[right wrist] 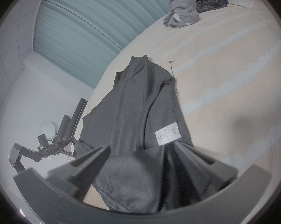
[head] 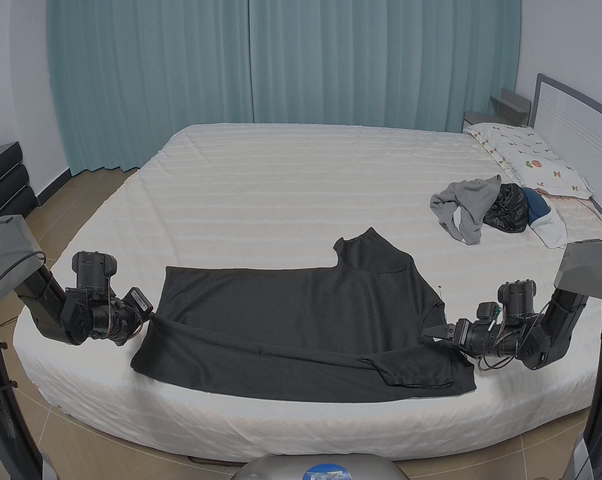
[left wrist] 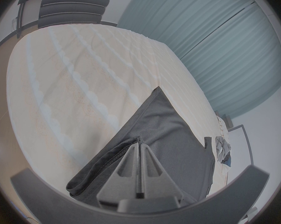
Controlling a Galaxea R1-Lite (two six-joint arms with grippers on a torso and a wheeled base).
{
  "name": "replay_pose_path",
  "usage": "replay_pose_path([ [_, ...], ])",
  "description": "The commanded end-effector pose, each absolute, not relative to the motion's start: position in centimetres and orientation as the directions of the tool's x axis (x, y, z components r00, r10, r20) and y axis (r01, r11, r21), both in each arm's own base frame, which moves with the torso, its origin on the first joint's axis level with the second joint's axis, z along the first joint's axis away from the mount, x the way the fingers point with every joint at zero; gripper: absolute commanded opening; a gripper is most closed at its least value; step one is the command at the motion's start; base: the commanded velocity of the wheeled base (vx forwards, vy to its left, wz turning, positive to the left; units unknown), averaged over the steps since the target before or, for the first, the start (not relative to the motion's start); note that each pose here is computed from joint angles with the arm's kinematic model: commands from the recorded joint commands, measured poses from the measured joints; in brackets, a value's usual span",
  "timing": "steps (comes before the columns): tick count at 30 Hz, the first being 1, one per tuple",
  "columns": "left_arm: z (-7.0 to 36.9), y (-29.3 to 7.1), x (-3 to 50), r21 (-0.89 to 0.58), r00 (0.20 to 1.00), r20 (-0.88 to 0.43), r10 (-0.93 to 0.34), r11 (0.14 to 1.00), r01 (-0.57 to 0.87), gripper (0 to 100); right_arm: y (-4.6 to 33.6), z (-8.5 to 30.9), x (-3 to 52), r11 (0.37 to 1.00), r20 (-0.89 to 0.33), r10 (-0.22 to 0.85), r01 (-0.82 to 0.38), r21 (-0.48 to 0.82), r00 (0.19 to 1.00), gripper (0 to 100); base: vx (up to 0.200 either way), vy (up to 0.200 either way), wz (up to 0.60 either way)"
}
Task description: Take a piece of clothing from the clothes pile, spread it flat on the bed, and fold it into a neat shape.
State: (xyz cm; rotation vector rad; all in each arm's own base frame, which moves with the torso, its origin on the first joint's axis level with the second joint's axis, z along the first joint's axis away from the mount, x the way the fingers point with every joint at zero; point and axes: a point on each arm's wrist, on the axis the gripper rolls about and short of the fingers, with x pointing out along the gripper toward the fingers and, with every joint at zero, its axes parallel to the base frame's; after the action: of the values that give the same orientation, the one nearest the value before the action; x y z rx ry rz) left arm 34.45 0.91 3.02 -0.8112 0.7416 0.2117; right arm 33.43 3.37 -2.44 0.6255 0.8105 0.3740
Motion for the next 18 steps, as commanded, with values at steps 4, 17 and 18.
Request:
replay_pose_path([
  [4, 3.0, 0.9, 34.4, -0.581, 0.732, -0.674, -0.1, 0.683, -0.442, 0, 3.2, -3.0, 32.8, 0.776, -0.575, 0.528, -0.08, 0.625, 0.625, 0, 0.0, 0.0, 0.0],
  [17, 3.6, 0.9, 33.1, -0.574, 0.727, -0.68, -0.095, 0.685, -0.447, 0, 2.5, -0.4, 32.1, 0.776, -0.523, 0.516, -0.111, 0.621, 0.679, 0, 0.0, 0.0, 0.0],
  [18, 3.9, 1.0, 32.9, -0.572, 0.731, -0.677, -0.084, 0.685, -0.452, 0, 2.4, 0.3, 31.7, 0.773, -0.509, 0.514, -0.116, 0.624, 0.691, 0, 0.0, 0.0, 0.0],
])
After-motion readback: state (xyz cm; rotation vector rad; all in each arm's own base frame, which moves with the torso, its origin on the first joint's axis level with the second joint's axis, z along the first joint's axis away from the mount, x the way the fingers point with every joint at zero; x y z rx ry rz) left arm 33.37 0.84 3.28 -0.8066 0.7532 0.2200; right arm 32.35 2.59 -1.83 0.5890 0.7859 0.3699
